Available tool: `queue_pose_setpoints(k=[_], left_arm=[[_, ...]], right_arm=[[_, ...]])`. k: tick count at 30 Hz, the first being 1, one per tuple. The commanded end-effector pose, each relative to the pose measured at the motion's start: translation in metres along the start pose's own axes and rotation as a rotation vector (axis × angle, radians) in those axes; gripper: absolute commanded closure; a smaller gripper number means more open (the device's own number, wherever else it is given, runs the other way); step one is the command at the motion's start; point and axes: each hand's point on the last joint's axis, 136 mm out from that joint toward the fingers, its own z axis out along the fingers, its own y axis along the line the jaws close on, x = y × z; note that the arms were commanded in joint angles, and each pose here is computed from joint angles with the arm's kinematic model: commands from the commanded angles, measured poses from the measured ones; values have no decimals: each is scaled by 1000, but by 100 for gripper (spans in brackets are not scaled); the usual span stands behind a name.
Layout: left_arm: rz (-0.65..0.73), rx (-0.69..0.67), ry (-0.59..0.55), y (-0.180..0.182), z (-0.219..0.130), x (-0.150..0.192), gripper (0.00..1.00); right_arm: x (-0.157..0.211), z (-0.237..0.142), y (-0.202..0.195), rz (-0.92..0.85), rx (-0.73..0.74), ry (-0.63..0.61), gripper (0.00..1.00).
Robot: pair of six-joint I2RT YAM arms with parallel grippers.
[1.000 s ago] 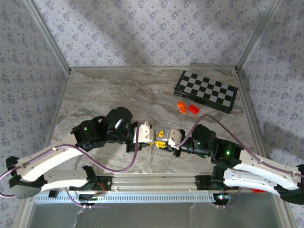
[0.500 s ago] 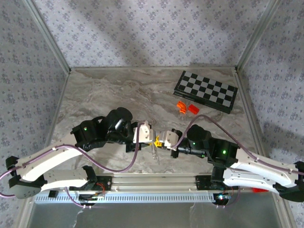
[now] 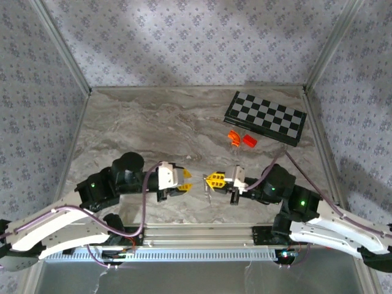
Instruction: Put the keys on the keyring
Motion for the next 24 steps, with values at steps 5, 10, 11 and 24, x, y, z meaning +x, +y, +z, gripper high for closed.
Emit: queue_pose_setpoints(k=[5,10,11,24], left_arm=[[-50,44,-279,-4,-9,-56,72],[-46,66,-336,-5,-11,-70,71],[-41,74,-351,-6,-12,-75,71],[-2,126,-385,-9,-4,-94,75]], right_arm=[[-46,-9,-1,114,-67,-240,100],[-57,-12,-2,147,-96,-321,100],[-57,-12,-2,151,-101,-325,100],[-58,-10,-1,159,-128,-329,100]])
